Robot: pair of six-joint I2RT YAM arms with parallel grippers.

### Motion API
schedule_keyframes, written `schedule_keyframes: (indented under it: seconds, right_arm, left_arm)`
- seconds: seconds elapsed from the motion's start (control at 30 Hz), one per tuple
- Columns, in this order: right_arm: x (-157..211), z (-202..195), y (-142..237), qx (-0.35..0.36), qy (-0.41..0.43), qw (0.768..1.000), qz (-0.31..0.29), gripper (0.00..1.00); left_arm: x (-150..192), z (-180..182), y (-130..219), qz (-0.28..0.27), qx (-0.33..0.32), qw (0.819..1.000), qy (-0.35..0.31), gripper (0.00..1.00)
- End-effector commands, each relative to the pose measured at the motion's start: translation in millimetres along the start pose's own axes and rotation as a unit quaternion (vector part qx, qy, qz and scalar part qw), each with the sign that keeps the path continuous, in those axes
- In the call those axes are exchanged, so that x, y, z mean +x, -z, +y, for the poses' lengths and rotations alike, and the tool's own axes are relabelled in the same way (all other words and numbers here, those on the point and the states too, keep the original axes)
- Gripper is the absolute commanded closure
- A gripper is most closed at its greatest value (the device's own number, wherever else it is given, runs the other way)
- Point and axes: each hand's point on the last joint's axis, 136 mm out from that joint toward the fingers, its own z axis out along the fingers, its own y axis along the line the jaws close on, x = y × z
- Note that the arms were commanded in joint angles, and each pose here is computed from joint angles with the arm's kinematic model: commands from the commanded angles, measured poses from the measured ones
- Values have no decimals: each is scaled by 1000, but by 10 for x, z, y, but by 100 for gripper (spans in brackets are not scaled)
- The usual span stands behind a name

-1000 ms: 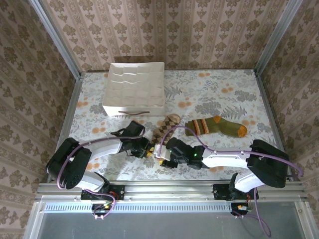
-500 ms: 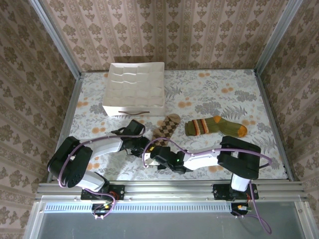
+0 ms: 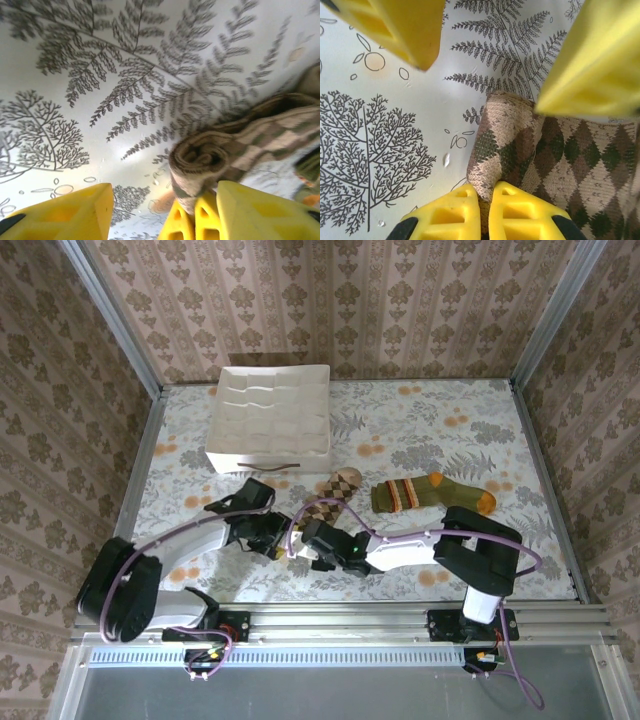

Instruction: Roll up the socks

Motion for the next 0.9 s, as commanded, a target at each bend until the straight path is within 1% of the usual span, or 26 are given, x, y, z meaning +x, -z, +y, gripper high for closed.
schedule_keyframes:
  seconds: [0.0, 0.1, 0.2, 0.43, 0.53, 0.7, 0.87]
  right_arm:
    - [465, 348, -19, -120, -65, 988, 70, 100]
    - [447, 351, -16, -164, -117, 977, 63, 100]
    - [414, 322, -17, -196, -160, 966, 54, 100]
    - [358, 314, -15, -280, -245, 927, 48, 100]
    - [368, 266, -44, -298, -284, 910, 52, 100]
    - [353, 235, -51, -333, -336, 880, 47, 100]
    - [349, 283, -43, -359, -349, 864, 51, 100]
  left_arm:
    - [-45, 75, 70, -9, 13, 1000, 27, 39]
    - [-36, 0, 83, -6, 41, 999, 31, 37]
    - [3, -80, 49, 2, 60, 998, 26, 37]
    - [65, -282, -68, 7, 83, 996, 16, 37]
    - [95, -309, -133, 15, 73, 997, 12, 37]
    - [91, -257, -225, 16, 61, 998, 23, 42]
    - [85, -318, -302, 17, 60, 998, 22, 45]
